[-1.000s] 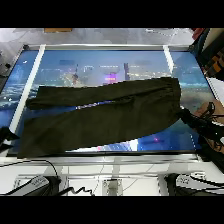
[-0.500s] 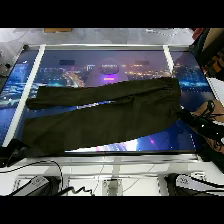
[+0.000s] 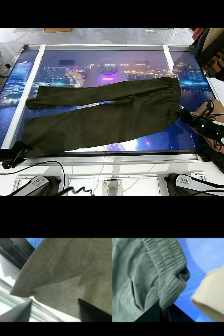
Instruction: Fold the clothes and pants, and hang the long-sleeved shirts on hangers.
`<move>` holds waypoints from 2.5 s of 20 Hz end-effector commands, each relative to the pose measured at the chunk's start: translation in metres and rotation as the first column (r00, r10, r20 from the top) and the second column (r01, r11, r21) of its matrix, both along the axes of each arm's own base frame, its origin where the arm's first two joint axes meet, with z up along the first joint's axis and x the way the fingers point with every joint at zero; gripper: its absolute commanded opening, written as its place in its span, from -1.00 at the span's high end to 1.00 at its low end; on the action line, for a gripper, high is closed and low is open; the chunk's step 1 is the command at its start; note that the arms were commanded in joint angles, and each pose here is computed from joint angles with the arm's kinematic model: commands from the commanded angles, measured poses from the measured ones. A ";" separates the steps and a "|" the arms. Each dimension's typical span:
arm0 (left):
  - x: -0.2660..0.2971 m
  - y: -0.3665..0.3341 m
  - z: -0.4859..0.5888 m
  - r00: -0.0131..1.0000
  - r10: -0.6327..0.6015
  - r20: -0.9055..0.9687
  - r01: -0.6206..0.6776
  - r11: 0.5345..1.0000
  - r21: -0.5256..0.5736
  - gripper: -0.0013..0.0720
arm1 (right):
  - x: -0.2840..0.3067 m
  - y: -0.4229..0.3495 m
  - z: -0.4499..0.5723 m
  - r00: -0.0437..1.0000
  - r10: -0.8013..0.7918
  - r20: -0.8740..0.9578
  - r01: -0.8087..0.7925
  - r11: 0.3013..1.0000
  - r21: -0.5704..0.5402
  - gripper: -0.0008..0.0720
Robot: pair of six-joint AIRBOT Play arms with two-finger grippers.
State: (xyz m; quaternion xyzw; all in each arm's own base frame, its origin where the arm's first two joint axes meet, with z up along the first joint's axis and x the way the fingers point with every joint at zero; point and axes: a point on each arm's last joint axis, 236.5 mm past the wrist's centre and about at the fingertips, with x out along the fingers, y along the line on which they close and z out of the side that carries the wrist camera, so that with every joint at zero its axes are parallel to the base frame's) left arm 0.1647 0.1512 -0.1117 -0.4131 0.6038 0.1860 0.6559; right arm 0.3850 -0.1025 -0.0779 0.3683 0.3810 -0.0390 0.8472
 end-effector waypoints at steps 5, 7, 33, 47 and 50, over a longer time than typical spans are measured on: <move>0.084 0.018 0.041 0.917 0.027 0.399 -0.066 0.994 0.085 0.92 | -0.027 0.000 0.032 0.993 0.112 -0.047 -0.118 0.978 -0.174 0.92; 0.106 0.030 0.080 0.862 0.000 0.508 -0.087 0.985 0.148 0.92 | -0.052 -0.006 0.046 0.987 0.101 -0.124 -0.129 0.962 -0.243 0.92; 0.359 0.007 0.141 0.812 -0.210 0.545 -0.012 0.927 0.375 0.94 | 0.015 -0.071 0.114 0.985 -0.171 -0.034 0.153 0.942 -0.299 0.92; 0.419 -0.012 0.152 0.717 -0.198 0.668 -0.093 0.923 0.373 0.89 | 0.125 -0.075 0.072 0.964 -0.261 0.043 0.264 0.940 -0.214 -0.94; 0.415 -0.011 0.183 0.684 -0.252 0.685 -0.090 0.902 0.421 0.28 | 0.114 -0.062 0.060 0.973 -0.229 -0.035 0.218 0.958 -0.188 -0.92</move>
